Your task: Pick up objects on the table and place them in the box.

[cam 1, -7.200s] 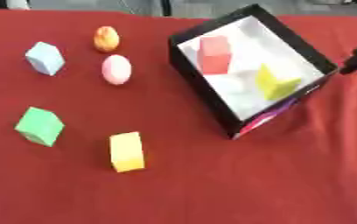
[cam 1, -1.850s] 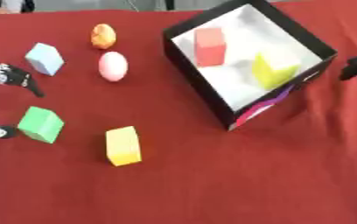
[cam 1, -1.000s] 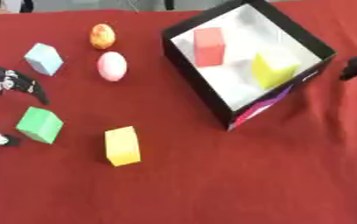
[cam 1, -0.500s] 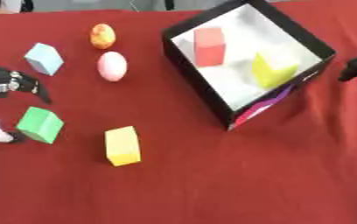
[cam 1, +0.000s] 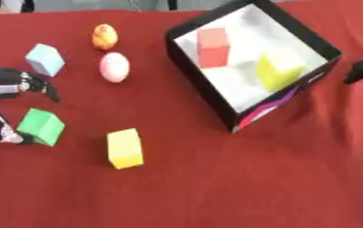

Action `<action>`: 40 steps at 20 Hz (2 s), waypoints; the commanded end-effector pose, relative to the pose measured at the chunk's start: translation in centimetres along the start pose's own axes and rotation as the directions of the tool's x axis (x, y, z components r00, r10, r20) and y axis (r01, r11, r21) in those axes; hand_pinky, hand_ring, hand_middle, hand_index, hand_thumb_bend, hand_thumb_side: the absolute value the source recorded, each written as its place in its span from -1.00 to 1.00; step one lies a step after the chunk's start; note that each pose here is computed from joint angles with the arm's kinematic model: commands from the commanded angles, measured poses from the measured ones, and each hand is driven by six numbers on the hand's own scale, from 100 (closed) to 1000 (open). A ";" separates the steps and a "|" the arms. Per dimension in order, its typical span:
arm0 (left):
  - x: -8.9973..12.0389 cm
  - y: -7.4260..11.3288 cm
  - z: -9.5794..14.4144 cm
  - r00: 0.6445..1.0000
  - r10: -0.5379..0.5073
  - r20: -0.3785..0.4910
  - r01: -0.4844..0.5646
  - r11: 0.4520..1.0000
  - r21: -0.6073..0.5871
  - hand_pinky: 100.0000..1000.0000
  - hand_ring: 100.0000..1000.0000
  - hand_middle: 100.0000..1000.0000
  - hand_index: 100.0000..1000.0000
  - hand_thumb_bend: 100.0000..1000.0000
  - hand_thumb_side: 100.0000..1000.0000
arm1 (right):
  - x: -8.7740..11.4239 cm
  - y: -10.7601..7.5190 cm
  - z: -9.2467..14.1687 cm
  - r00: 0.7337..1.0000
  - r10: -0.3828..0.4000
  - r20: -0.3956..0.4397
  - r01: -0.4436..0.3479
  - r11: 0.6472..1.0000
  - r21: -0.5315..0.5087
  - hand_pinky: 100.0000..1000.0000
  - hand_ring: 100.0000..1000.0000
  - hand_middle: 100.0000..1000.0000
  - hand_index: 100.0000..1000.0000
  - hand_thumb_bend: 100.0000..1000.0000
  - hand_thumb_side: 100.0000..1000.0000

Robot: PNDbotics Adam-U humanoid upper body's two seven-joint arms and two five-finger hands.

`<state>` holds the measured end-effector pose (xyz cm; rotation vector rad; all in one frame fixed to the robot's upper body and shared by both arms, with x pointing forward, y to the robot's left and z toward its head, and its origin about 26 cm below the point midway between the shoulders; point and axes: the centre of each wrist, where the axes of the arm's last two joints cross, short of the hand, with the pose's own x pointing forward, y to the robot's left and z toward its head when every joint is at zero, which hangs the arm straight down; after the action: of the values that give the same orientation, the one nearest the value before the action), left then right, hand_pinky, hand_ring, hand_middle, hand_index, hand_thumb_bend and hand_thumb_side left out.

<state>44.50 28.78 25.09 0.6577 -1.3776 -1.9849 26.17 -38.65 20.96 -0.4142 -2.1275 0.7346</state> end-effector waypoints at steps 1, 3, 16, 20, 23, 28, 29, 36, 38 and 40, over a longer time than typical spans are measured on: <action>-0.4 1.1 0.6 0.999 -0.027 -0.021 0.027 1.000 0.013 0.60 0.56 0.38 0.57 -0.11 -0.96 | 0.5 -0.5 -0.3 1.000 0.025 0.013 -0.025 1.000 0.010 0.97 0.27 0.18 0.43 -1.00 -0.06; -0.4 1.1 0.5 0.999 -0.029 -0.021 0.029 1.000 0.007 0.54 0.46 0.24 0.54 -0.12 -0.95 | 0.5 -0.5 -0.3 1.000 0.025 0.013 -0.026 1.000 0.012 0.97 0.27 0.18 0.43 -1.00 -0.07; 3.0 7.0 2.4 0.984 -0.168 0.055 0.149 0.957 0.248 -0.14 -0.28 -0.21 0.18 0.04 -1.00 | 0.6 -0.7 -0.2 1.000 0.019 0.013 -0.018 1.000 -0.010 0.97 0.26 0.17 0.43 -1.00 -0.05; 6.6 11.3 1.0 0.965 -0.212 0.153 0.134 0.902 0.410 -0.20 -0.35 -0.28 0.10 0.07 -1.00 | 1.0 -1.2 -0.3 1.000 -0.009 0.028 0.010 0.998 -0.061 0.97 0.26 0.17 0.42 -1.00 -0.04; 8.8 13.1 -1.3 0.954 -0.211 0.211 0.089 0.876 0.475 -0.23 -0.37 -0.30 0.11 0.07 -1.00 | 1.3 -1.7 -0.5 0.998 -0.040 0.045 0.046 0.992 -0.120 0.98 0.26 0.17 0.42 -1.00 -0.05; 11.7 14.2 -5.9 0.941 -0.222 0.257 0.052 0.842 0.538 -0.24 -0.38 -0.29 0.10 0.21 -1.00 | 1.9 -2.9 -1.0 0.996 -0.041 0.083 0.060 0.968 -0.244 0.97 0.29 0.18 0.42 -1.00 -0.05; 12.3 14.2 -6.7 0.938 -0.234 0.257 0.055 0.830 0.555 -0.24 -0.40 -0.29 0.10 0.24 -1.00 | 2.0 -3.0 -1.1 0.995 -0.035 0.096 0.059 0.963 -0.265 0.97 0.31 0.19 0.42 -1.00 -0.06; 13.8 12.9 -11.5 0.917 -0.259 0.303 0.001 0.761 0.648 -0.26 -0.45 -0.32 0.11 0.01 -1.00 | 2.6 -3.8 -1.8 0.989 0.068 0.135 -0.005 0.907 -0.420 0.95 0.33 0.20 0.42 -1.00 -0.09; 14.0 12.6 -12.2 0.912 -0.263 0.315 -0.009 0.755 0.656 -0.25 -0.44 -0.30 0.12 0.06 -1.00 | 2.8 -3.9 -2.1 0.986 0.076 0.149 -0.002 0.895 -0.446 0.95 0.32 0.19 0.42 -1.00 -0.07; 14.2 12.4 -12.6 0.908 -0.275 0.316 -0.006 0.745 0.667 -0.25 -0.44 -0.31 0.12 0.07 -1.00 | 3.0 -4.0 -2.4 0.983 0.070 0.169 0.015 0.888 -0.460 0.95 0.32 0.19 0.42 -1.00 -0.06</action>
<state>46.46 7.39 30.69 0.6540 -2.3579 -1.7868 26.55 -39.36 25.04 -0.6165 -2.4348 0.2506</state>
